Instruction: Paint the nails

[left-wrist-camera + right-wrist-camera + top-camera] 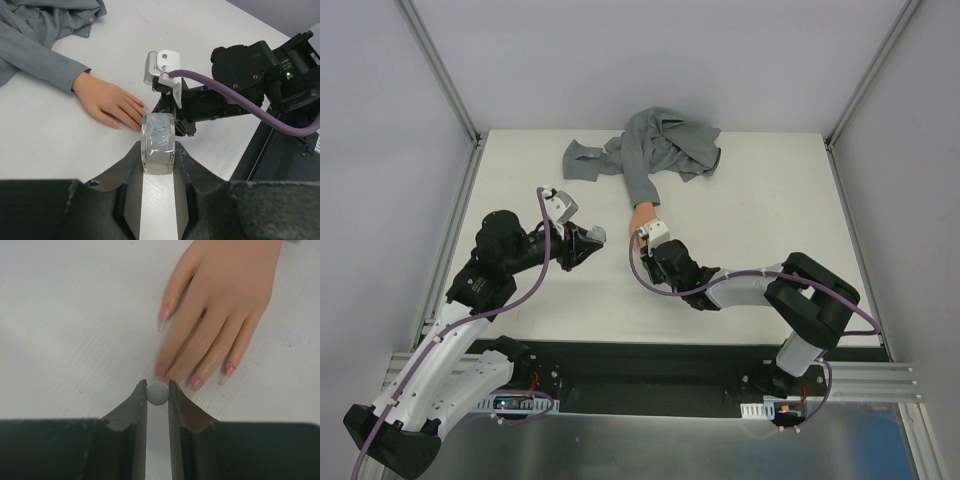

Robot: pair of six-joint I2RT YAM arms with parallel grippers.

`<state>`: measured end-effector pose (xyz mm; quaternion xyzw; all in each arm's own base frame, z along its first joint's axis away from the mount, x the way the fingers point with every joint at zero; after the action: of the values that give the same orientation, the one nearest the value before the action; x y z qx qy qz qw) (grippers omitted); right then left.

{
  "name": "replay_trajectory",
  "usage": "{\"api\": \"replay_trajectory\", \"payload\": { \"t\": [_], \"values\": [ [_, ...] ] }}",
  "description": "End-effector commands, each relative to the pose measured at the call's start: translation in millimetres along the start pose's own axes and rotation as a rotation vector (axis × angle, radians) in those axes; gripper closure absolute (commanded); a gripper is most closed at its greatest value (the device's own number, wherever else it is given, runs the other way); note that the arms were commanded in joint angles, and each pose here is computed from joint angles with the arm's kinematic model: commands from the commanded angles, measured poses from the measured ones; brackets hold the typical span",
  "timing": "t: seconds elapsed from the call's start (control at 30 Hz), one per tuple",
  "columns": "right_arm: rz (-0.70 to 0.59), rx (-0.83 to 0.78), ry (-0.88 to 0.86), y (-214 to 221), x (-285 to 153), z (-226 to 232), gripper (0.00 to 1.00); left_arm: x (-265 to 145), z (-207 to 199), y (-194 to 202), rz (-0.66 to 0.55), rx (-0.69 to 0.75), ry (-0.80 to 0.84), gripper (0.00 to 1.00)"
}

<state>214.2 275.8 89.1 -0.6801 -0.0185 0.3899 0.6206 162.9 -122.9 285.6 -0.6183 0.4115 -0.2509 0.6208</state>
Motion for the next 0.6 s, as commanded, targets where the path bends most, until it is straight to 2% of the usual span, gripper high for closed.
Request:
{"api": "replay_trajectory", "payload": {
  "t": [0.0, 0.57],
  "values": [
    [-0.065, 0.019, 0.005, -15.9, -6.0, 2.7, 1.0, -0.9, -0.7, -10.1, -0.057, 0.02, 0.015, 1.0],
    [-0.084, 0.005, 0.045, -31.2, 5.0, -2.8, 1.0, -0.5, -0.7, -10.3, -0.055, 0.019, 0.019, 1.0]
  ]
}}
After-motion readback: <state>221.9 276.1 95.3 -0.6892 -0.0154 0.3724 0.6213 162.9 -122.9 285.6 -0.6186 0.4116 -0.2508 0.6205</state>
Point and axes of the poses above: each gripper's point midway between its finger pads, its own x axis out along the fingers, its own z axis along the line the jaws close on, y = z × x, the point moved 9 cm from there along -x, back along the fingers, and after that the axes turned 4 degrees about x, right-handed, at the moved point
